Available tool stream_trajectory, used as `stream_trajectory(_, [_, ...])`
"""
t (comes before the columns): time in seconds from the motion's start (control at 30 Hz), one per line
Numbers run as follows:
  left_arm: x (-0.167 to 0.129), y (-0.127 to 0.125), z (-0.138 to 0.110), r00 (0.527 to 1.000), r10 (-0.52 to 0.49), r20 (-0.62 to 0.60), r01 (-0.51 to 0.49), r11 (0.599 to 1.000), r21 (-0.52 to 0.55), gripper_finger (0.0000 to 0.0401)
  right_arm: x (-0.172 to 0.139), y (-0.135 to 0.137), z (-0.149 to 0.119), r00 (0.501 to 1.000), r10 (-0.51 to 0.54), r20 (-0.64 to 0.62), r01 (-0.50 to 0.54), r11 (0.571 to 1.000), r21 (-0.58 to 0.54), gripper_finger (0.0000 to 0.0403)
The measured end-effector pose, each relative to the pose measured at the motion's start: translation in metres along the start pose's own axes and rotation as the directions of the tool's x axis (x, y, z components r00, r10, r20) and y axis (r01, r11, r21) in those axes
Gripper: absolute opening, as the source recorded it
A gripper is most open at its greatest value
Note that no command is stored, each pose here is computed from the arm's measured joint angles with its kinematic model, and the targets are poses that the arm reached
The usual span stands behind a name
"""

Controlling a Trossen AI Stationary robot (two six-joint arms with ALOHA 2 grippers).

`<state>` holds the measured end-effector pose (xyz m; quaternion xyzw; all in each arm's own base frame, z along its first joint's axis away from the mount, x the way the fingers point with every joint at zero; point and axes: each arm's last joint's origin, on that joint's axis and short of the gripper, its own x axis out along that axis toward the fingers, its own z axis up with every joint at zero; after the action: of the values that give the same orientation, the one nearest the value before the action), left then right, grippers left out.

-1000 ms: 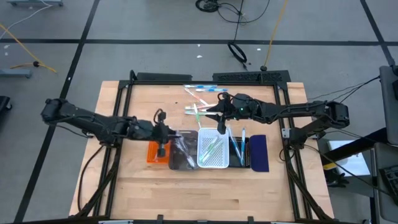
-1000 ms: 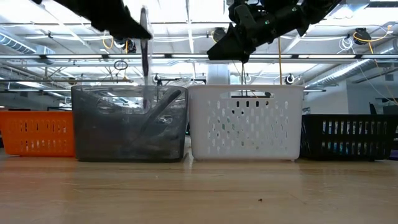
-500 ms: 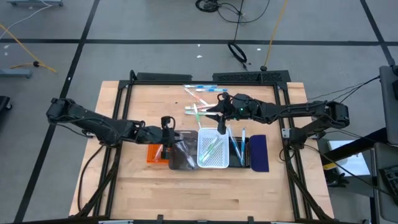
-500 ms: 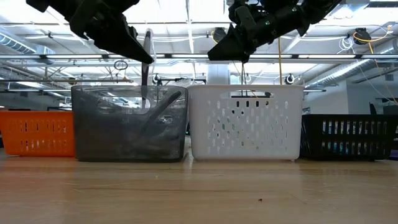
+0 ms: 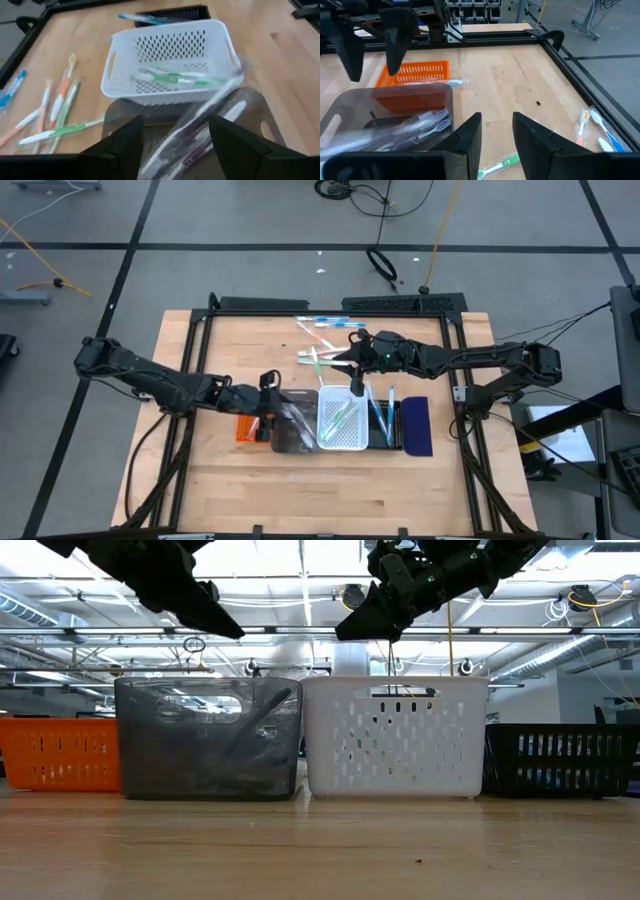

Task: Pick & Place Toothbrushes
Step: Put the purple toothbrush into the left black bin, then put the green toothbrush into the white bin

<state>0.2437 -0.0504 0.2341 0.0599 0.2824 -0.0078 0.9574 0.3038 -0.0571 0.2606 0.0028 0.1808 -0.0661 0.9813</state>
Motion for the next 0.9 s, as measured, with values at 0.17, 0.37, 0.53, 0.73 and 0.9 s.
stream_trajectory(0.17, [-0.001, 0.004, 0.000, 0.992, 0.124, 0.000, -0.124, 0.991, 0.047, 0.0229, 0.000, 0.000, -0.001, 1.000, 0.001, -0.006, -0.001, 1.000, 0.000, 0.0100])
stream_trajectory(0.37, [0.000, 0.030, -0.001, 0.922, 0.387, -0.024, -0.380, 0.914, 0.143, 0.0229, 0.000, 0.000, -0.001, 1.000, 0.001, -0.010, -0.001, 1.000, 0.017, 0.0100])
stream_trajectory(0.53, [0.003, 0.069, -0.006, 0.926, 0.370, -0.070, -0.365, 0.928, 0.079, 0.0229, 0.000, 0.000, -0.001, 1.000, 0.001, -0.010, -0.001, 1.000, 0.019, 0.0100])
stream_trajectory(0.73, [0.000, 0.114, -0.017, 0.920, 0.374, -0.118, -0.377, 0.926, -0.004, 0.0229, 0.000, 0.000, -0.001, 1.000, 0.001, -0.010, -0.001, 1.000, 0.018, 0.0100])
stream_trajectory(0.9, [0.011, 0.141, -0.036, 0.918, 0.343, -0.198, -0.362, 0.930, -0.071, 0.0224, 0.000, 0.000, -0.001, 1.000, 0.001, -0.010, -0.001, 1.000, 0.005, 0.0100])
